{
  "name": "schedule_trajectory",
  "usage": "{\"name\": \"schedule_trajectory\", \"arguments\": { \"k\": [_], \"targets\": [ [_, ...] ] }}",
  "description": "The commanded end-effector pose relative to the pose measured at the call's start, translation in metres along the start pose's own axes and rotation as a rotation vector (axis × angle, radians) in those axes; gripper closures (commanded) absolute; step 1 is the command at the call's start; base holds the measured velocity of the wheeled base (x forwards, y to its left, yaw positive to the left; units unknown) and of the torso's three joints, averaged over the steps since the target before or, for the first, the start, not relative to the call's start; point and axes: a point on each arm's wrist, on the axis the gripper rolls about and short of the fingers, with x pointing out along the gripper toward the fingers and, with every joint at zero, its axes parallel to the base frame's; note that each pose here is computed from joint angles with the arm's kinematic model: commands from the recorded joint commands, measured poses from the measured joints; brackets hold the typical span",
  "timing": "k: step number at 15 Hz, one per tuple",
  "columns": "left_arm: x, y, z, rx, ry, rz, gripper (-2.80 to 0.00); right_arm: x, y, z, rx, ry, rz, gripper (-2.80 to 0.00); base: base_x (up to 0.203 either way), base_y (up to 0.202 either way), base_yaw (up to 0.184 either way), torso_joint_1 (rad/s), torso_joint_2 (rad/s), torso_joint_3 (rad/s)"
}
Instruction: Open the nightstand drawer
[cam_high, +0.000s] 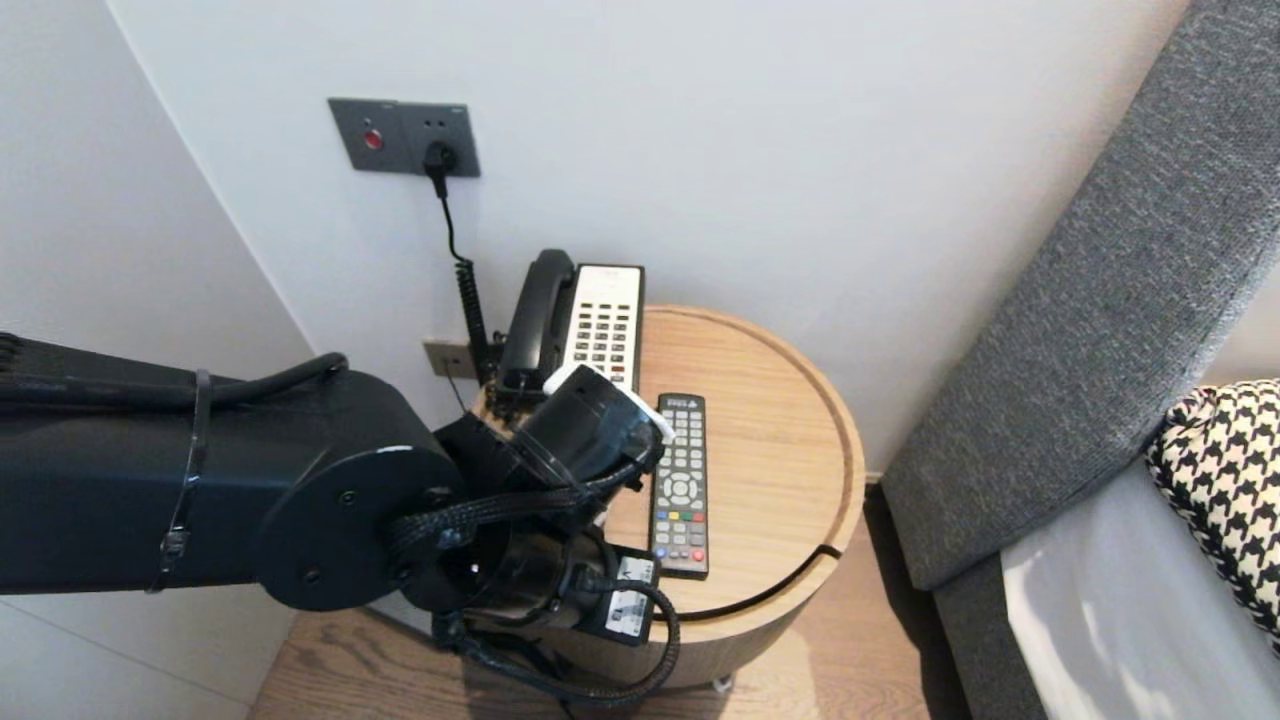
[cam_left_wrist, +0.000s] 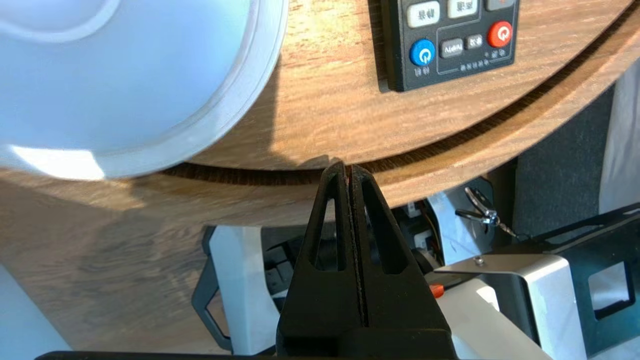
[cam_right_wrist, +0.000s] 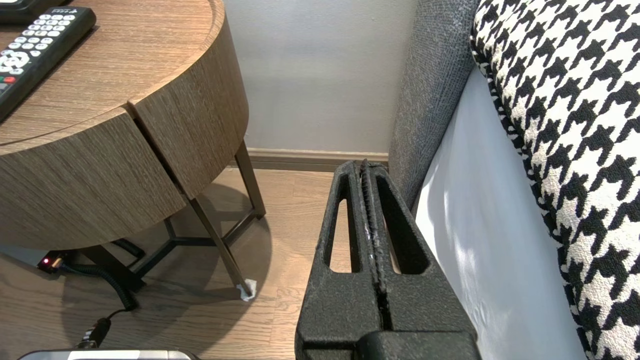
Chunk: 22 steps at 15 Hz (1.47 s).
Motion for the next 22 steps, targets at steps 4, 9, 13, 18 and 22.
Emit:
{"name": "schedule_trajectory", "arguments": {
  "k": [4, 9, 13, 18, 22],
  "targets": [
    [0.007, -0.001, -0.001, -0.009, 0.010, 0.005, 0.00, 0.002, 0.000, -0.007, 0.000, 0.026, 0.000, 0.00, 0.000, 0.000, 0.000, 0.000, 0.00, 0.000],
    [0.006, -0.002, -0.004, -0.018, 0.013, 0.001, 0.00, 0.002, 0.000, -0.007, 0.000, 0.026, 0.000, 0.00, 0.000, 0.000, 0.000, 0.000, 0.00, 0.000],
    [0.005, -0.001, -0.011, -0.011, 0.029, 0.001, 0.00, 0.002, 0.000, -0.007, 0.000, 0.025, 0.000, 0.00, 0.000, 0.000, 0.000, 0.000, 0.00, 0.000],
    [0.004, -0.003, -0.021, -0.005, 0.053, -0.001, 0.00, 0.002, 0.000, -0.007, 0.000, 0.025, 0.000, 0.00, 0.000, 0.000, 0.000, 0.000, 0.00, 0.000],
    [0.003, -0.008, -0.034, 0.000, 0.079, -0.005, 0.00, 0.002, 0.000, -0.007, 0.000, 0.025, 0.000, 0.00, 0.000, 0.000, 0.000, 0.000, 0.00, 0.000]
  ]
}}
